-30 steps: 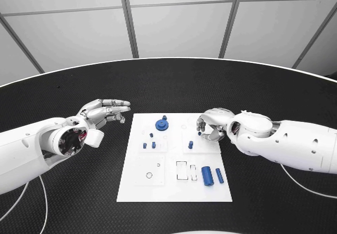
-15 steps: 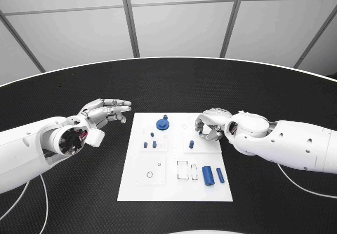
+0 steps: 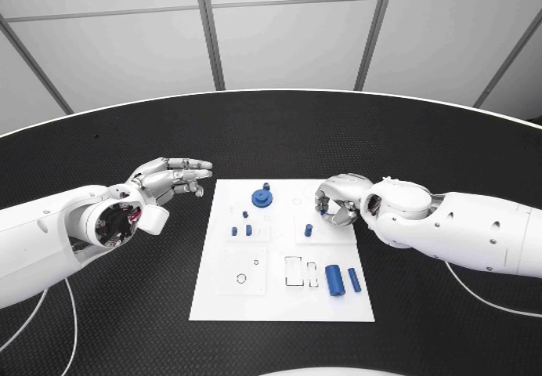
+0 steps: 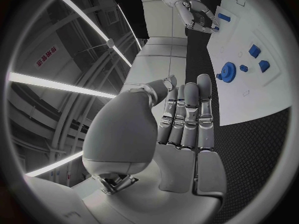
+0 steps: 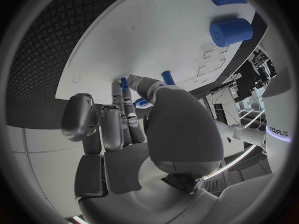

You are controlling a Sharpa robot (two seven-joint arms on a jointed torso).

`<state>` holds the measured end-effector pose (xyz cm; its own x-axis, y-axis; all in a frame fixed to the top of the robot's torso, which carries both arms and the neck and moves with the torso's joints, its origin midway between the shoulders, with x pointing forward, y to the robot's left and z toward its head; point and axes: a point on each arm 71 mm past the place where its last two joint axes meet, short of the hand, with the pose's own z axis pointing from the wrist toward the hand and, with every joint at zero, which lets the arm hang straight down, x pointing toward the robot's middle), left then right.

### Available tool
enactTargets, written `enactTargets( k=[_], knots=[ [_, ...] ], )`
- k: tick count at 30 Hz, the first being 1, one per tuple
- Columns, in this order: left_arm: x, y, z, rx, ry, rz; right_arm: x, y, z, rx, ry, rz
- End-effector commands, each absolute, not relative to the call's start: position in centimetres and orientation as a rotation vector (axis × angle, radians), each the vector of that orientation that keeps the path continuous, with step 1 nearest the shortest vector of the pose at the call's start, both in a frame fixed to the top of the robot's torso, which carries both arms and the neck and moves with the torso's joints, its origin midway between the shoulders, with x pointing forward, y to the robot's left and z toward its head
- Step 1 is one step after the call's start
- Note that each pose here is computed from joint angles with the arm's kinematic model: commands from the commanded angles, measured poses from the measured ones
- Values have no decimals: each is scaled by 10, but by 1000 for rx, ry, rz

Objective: Assemble the parts on the task board

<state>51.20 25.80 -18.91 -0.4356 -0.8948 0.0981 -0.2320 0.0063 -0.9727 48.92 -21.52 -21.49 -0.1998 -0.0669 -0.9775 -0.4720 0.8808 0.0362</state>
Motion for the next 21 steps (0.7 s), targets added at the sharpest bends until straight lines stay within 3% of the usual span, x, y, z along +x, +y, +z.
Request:
enactTargets(
  k=[1,21],
  knots=[
    [512,258,-189,-1164,1708,-1464,489,-215,-215,-411,1750,384],
    [512,258,-190,-1171,1721,-1455,485,-210,-217,-402,1697,387]
  ],
)
